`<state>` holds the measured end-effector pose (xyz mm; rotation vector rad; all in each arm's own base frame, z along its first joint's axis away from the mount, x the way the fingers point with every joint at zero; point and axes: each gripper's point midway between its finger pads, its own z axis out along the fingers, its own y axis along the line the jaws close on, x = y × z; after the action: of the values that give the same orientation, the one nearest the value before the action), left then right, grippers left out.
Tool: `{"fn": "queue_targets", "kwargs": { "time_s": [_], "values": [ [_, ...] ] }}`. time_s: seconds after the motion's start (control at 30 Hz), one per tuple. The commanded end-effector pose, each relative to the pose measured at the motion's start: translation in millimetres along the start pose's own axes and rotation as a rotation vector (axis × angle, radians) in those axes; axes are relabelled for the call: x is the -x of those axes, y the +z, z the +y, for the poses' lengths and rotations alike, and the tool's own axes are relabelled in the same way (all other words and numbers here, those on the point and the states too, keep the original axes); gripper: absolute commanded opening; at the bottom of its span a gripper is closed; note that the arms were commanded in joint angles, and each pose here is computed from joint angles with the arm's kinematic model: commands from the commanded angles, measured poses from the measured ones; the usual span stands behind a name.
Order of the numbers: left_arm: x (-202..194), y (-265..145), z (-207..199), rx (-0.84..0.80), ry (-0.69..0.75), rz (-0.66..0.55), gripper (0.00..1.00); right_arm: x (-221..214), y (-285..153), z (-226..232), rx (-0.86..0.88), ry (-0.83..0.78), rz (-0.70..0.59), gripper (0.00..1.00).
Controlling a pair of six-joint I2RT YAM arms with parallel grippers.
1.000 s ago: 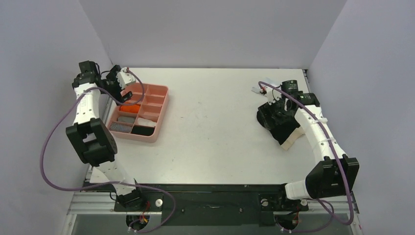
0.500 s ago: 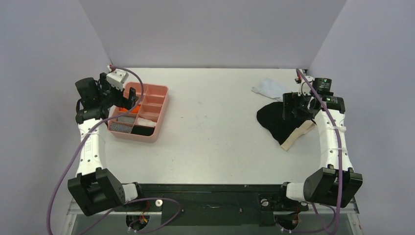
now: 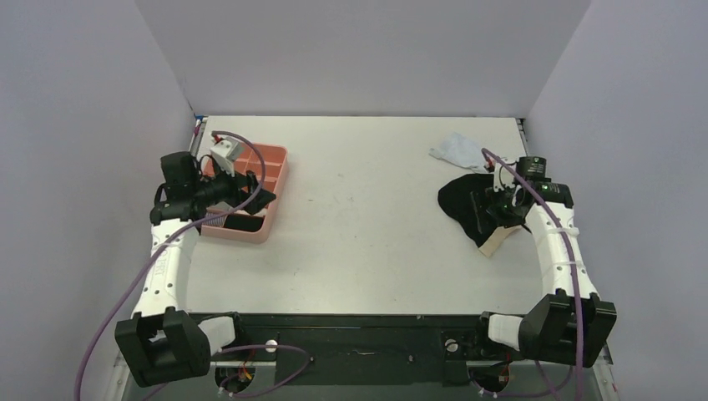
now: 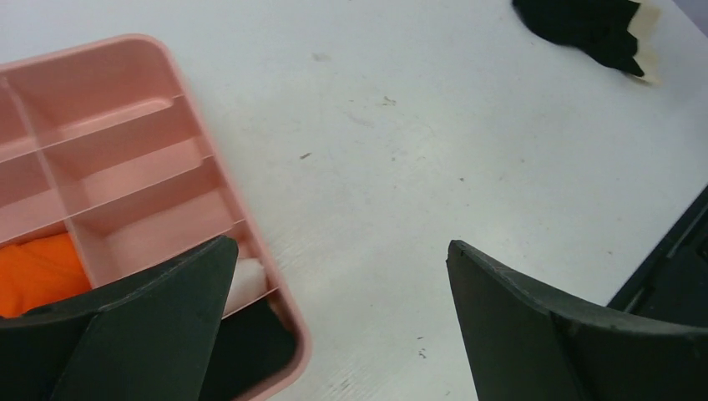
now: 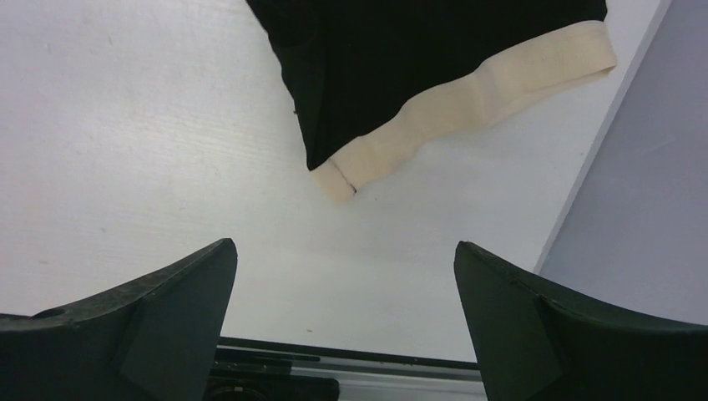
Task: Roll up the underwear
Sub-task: Move the underwear to the center of the board.
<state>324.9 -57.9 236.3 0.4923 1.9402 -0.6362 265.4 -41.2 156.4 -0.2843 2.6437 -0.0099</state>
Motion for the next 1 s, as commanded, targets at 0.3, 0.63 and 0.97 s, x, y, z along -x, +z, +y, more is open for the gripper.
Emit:
{"fn": "queue_targets", "kwargs": {
  "time_s": [0.3, 0.63, 0.97],
  "values": [
    [-12.5, 81.8, -67.4, -0.062, 0.068, 0.09, 0.97, -38.0, 55.8, 5.1, -0.248, -0.452, 0.164, 0.79],
    [-21.6, 102.2, -72.3, -0.067, 0.066, 0.108, 0.97, -51.3, 91.3, 3.7, -0.216, -0.522, 0.269, 0.62],
    [-27.5, 102.6, -76.7, -0.057, 0.095, 0.1, 0.97, -42.5, 95.2, 7.9, -0.207, -0.465, 0.237, 0.62]
  ]
}}
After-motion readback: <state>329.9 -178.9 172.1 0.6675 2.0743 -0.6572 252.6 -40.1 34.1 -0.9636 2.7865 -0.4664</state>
